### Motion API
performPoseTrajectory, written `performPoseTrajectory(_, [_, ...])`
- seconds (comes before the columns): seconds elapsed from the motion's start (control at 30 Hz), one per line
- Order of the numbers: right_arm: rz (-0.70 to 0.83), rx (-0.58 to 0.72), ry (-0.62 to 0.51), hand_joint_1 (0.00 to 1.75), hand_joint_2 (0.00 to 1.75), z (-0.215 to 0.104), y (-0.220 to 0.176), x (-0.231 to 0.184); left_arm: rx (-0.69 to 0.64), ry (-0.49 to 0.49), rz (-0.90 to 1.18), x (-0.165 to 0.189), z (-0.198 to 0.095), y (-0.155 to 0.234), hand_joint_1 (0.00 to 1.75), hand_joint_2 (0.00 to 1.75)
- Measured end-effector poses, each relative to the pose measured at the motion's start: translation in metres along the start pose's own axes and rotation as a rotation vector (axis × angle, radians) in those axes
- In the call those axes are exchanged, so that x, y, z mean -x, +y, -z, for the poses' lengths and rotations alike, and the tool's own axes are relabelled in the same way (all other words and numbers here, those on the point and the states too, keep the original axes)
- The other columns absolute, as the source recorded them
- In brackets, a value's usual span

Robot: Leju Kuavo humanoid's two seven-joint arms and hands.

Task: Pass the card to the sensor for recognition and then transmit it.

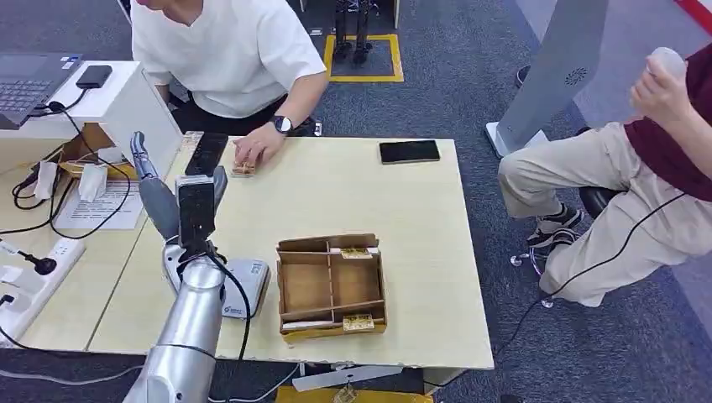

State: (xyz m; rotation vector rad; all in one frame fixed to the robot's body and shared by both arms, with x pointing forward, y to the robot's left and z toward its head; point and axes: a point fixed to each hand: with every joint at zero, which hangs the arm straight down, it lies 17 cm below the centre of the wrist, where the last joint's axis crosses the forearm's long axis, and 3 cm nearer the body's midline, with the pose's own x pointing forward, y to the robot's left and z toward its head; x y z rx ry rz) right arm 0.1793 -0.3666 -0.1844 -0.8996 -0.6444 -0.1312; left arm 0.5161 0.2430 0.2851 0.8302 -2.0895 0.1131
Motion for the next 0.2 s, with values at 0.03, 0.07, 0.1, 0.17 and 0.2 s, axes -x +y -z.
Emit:
performPoseTrajectory(0.03, [0.003, 0.001, 0.002, 0.00, 1.75, 0.000, 0.000, 0.000, -0.010, 0.000, -0.009, 0.000, -0.002, 0.004, 0.00, 1.75])
performPoseTrajectory(0.07, [0.007, 0.003, 0.004, 0.00, 1.75, 0.000, 0.000, 0.001, -0.021, -0.009, -0.023, -0.002, -0.006, 0.010, 0.00, 1.75])
performPoseTrajectory(0.1, [0.012, 0.006, 0.006, 0.00, 1.75, 0.000, -0.001, 0.001, -0.034, -0.021, -0.037, -0.006, -0.008, 0.016, 0.00, 1.75])
performPoseTrajectory(0.17, [0.018, 0.010, 0.008, 0.00, 1.75, 0.000, -0.001, 0.002, -0.046, -0.038, -0.065, -0.013, -0.013, 0.024, 0.00, 1.75])
performPoseTrajectory(0.2, [0.020, 0.011, 0.006, 0.00, 1.75, 0.000, -0.002, 0.002, -0.052, -0.048, -0.080, -0.017, -0.016, 0.028, 0.00, 1.75])
